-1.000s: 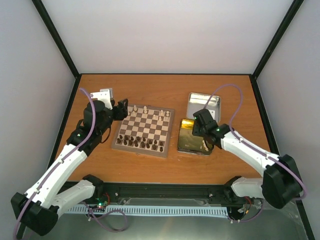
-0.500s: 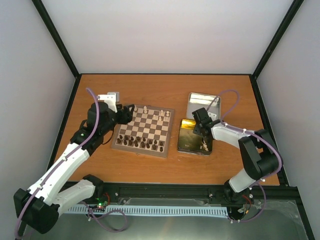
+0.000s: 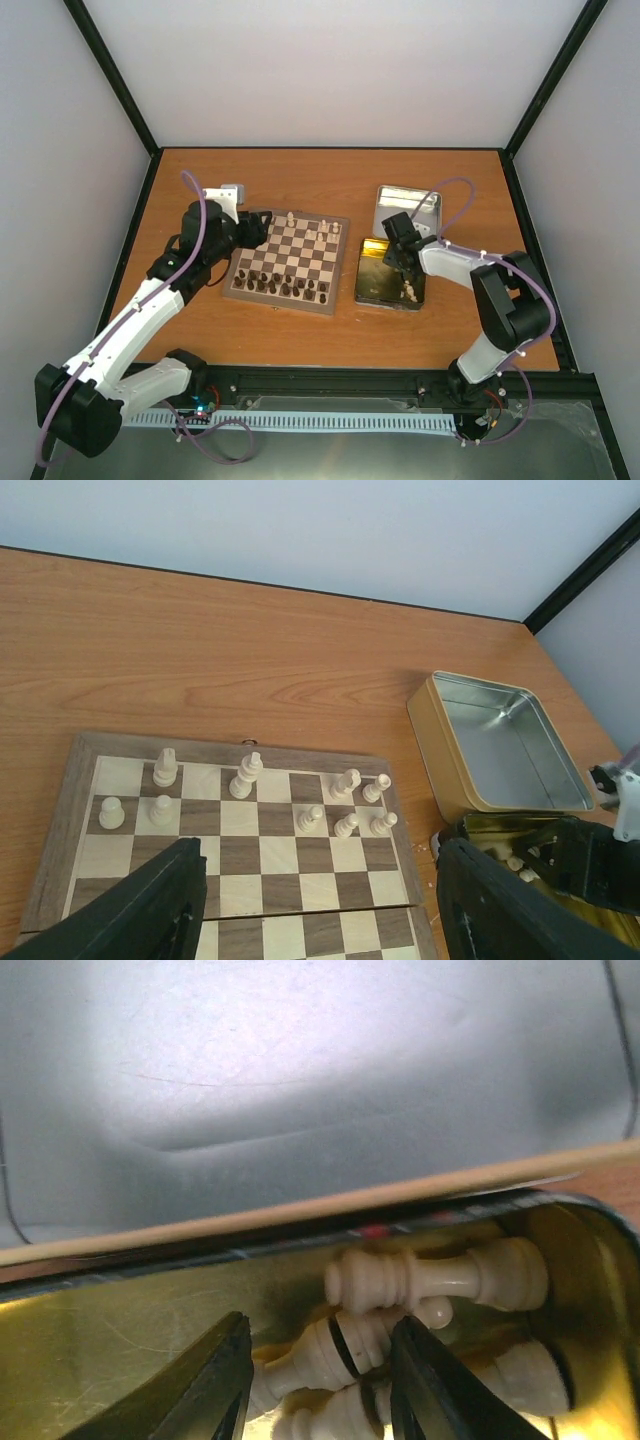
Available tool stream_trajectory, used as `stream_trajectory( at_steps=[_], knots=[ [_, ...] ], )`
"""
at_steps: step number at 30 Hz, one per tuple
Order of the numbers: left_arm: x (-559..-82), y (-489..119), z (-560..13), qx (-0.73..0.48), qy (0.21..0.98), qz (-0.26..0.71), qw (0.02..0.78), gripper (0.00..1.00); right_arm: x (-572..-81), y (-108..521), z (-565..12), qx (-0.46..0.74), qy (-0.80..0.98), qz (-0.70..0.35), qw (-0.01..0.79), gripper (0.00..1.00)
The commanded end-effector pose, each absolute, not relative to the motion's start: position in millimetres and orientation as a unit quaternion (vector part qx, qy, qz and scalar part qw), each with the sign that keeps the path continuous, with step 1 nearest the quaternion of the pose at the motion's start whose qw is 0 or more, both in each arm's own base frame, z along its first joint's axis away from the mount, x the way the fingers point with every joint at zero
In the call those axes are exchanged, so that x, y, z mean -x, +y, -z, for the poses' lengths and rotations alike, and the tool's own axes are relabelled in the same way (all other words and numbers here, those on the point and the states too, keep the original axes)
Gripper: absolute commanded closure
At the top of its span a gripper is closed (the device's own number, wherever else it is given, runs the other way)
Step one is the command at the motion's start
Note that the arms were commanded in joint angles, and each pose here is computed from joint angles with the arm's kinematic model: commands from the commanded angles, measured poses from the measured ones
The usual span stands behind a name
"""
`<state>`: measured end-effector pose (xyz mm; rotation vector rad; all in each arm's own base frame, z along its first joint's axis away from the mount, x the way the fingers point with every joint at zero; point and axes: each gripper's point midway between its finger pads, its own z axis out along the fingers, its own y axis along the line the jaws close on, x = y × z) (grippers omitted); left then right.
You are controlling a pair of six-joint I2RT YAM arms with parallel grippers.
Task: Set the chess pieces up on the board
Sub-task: Pick up the chess piece from the storage box.
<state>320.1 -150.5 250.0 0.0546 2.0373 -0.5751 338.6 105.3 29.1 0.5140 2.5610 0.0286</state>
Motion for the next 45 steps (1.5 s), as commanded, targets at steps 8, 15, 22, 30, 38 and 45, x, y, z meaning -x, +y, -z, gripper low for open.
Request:
stream_trajectory(
  at_steps=[8,15,22,30,38,45],
  knots=[
    [-326.3,-149.5,-275.5,-0.022,0.813,0.258,0.521,0.36,-340.8,113.2,-29.3,-0.137,0.965,0.010,0.222,0.60],
    [-326.5,-148.7,-276.6,-0.022,0.813,0.258,0.522,0.36,-332.9,127.4,-27.8,-0.107,0.972,0.023,0.207,0.61],
    [-325.0,-147.4,-274.4,-0.019,0.813,0.258,0.521,0.36,-327.0,136.3,-22.4,-0.096,0.973,0.037,0.204,0.60],
    [-325.0,-148.4,-272.5,-0.020,0.815,0.260,0.518,0.36,-325.0,143.5,-35.7,-0.057,0.972,0.053,0.222,0.51],
    [-325.3,-149.2,-270.3,-0.020,0.816,0.261,0.515,0.36,-319.6,135.7,-42.7,-0.083,0.971,0.072,0.213,0.45],
    [-325.4,-149.4,-271.7,-0.021,0.815,0.262,0.517,0.36,-323.9,138.9,-50.4,-0.084,0.969,0.061,0.226,0.43]
  ],
)
